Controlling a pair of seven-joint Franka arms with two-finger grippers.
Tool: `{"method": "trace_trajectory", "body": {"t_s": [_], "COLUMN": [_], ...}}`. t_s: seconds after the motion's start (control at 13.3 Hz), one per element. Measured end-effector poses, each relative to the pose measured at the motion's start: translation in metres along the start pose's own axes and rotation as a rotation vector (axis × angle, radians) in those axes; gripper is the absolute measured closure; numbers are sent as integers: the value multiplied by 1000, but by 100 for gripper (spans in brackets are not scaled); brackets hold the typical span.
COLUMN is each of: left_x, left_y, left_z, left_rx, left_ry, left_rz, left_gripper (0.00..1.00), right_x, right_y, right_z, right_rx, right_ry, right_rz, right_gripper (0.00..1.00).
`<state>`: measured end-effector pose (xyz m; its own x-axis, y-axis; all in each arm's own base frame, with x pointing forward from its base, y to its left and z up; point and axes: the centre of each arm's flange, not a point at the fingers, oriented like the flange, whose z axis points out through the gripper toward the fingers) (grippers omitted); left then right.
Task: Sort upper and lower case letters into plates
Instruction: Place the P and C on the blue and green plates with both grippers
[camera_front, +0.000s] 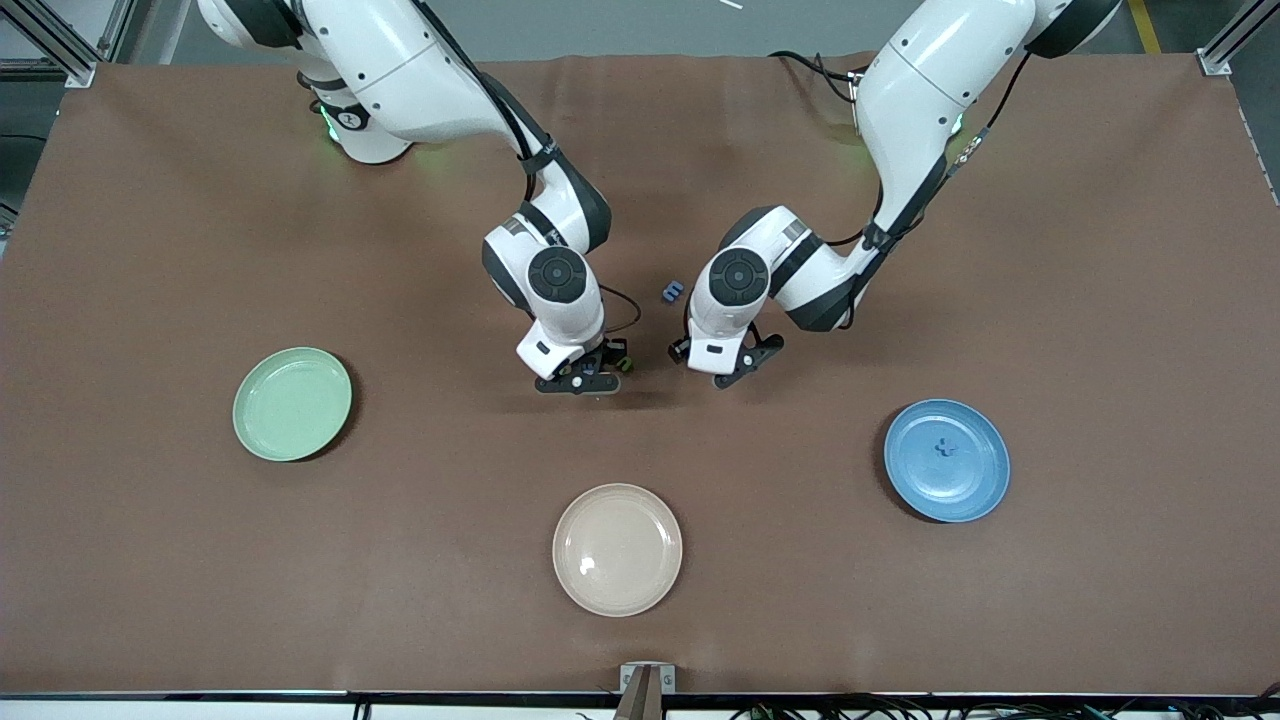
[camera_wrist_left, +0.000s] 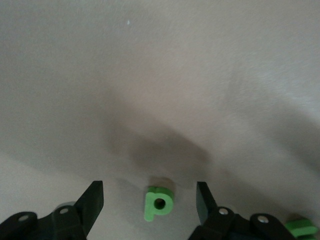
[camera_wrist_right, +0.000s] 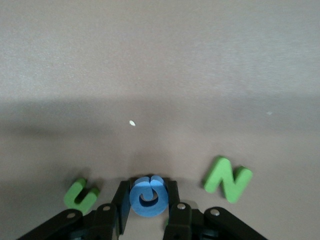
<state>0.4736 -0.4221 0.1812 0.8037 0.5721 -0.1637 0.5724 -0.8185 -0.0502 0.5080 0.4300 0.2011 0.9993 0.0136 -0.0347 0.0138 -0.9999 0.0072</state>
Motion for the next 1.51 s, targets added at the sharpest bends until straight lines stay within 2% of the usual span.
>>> {"method": "trace_trajectory", "body": {"t_s": [0.15, 0.23, 0.3, 0.38, 0.45, 0.6, 0.75, 0.83, 1.05, 1.13, 1.21, 1.36, 1.51], "left_x": [-11, -17, -21, -23, -24, -23, -23, -23, -23, -23, -22, -18, -8], "left_y": [0, 1, 1, 1, 1, 1, 0, 0, -1, 0, 0, 0, -2], "left_z": [5, 7, 8, 8, 8, 9, 10, 11, 12, 12, 11, 10, 8], "left_rx": [9, 11, 13, 14, 14, 15, 17, 19, 21, 18, 17, 11, 8], "left_ry": [-2, -2, -2, -2, -2, -1, -2, -3, -4, -3, -3, -2, 0], "left_rz": [-4, -4, -2, 0, 0, -1, -1, -1, -2, -2, -3, -10, -25], "left_gripper": [21, 28, 28, 33, 34, 38, 40, 45, 52, 57, 58, 73, 73], "right_x": [5, 8, 14, 21, 29, 42, 52, 56, 69, 72, 73, 69, 59], "right_y": [8, 18, 35, 56, 81, 128, 174, 201, 293, 323, 349, 389, 414], "right_z": [-48, -76, -103, -127, -147, -170, -174, -171, -158, -150, -139, -108, -80], "right_rx": [-23, -32, -37, -41, -45, -49, -45, -42, -19, -8, 1, 12, 12], "right_ry": [-18, -26, -34, -44, -57, -83, -101, -113, -149, -150, -137, -84, -40], "right_rz": [-15, -32, -52, -71, -87, -98, -131, -155, -223, -243, -265, -330, -371], "right_gripper": [66, 66, 66, 66, 66, 66, 66, 66, 66, 66, 66, 66, 66]}}
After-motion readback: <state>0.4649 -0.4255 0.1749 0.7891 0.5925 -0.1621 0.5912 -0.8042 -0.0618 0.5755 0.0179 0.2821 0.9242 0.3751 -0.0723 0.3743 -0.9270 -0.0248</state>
